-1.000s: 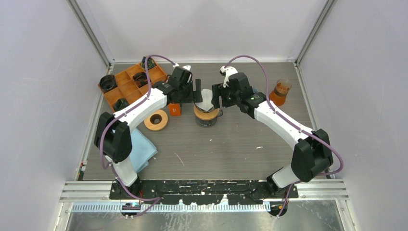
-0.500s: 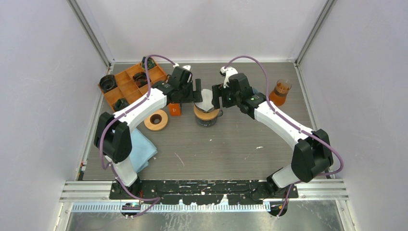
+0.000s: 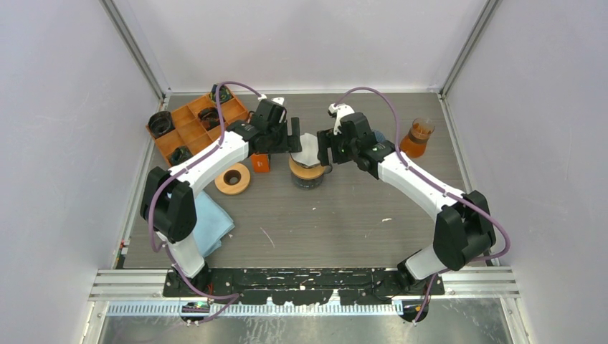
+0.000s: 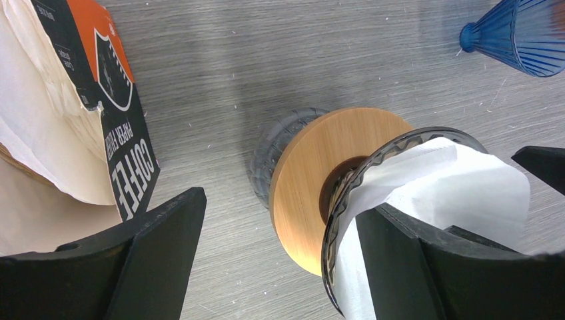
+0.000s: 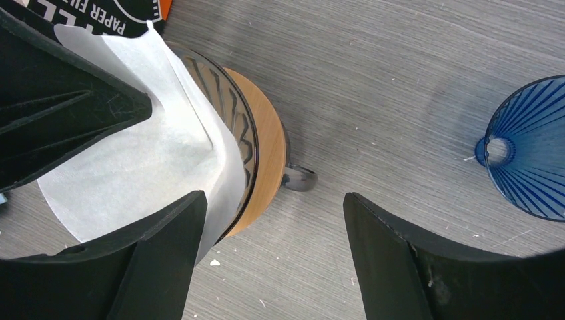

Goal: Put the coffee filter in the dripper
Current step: Adjust the coffee filter in the coffee dripper.

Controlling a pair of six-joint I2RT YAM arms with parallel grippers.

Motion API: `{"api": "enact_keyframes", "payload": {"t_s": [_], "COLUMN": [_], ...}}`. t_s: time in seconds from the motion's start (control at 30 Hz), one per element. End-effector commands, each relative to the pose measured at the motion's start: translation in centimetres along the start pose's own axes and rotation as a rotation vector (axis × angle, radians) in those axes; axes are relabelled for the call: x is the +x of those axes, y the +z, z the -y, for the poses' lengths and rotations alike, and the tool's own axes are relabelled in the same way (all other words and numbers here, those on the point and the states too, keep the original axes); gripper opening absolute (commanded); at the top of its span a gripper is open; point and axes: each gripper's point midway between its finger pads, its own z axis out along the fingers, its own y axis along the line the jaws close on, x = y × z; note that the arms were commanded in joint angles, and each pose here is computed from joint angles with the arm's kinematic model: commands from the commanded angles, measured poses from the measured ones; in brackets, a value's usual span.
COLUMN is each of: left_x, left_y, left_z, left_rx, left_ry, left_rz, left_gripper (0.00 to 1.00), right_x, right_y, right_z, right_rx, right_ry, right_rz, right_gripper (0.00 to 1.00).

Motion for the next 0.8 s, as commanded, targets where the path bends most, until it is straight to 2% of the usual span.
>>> {"api": "enact_keyframes", "payload": {"t_s": [0.0, 0.33, 0.77], "left_x": [-1.3, -0.7, -1.0], "left_y": [-0.1, 0.5, -0.1], "left_z": [0.1, -0.4, 0.0], "left_rx": [0.005, -0.014, 0.000], "left_ry": [-0.002, 0.002, 0.002], "left_rz": [0.037, 0.018, 0.029], "left_gripper": [0.84, 0.84, 0.84], "right_x": [-2.0, -2.0, -5.0], "right_y": [0.3, 1.1, -2.1], "right_z": [0.3, 0.2, -0.8], "right_rx": [0.019, 0.015, -0.034], "right_ry": [-0.020, -0.023, -0.014], "right_rz": [0.055, 0.042, 0.181], "right_gripper": [0.81, 0.81, 0.84]}}
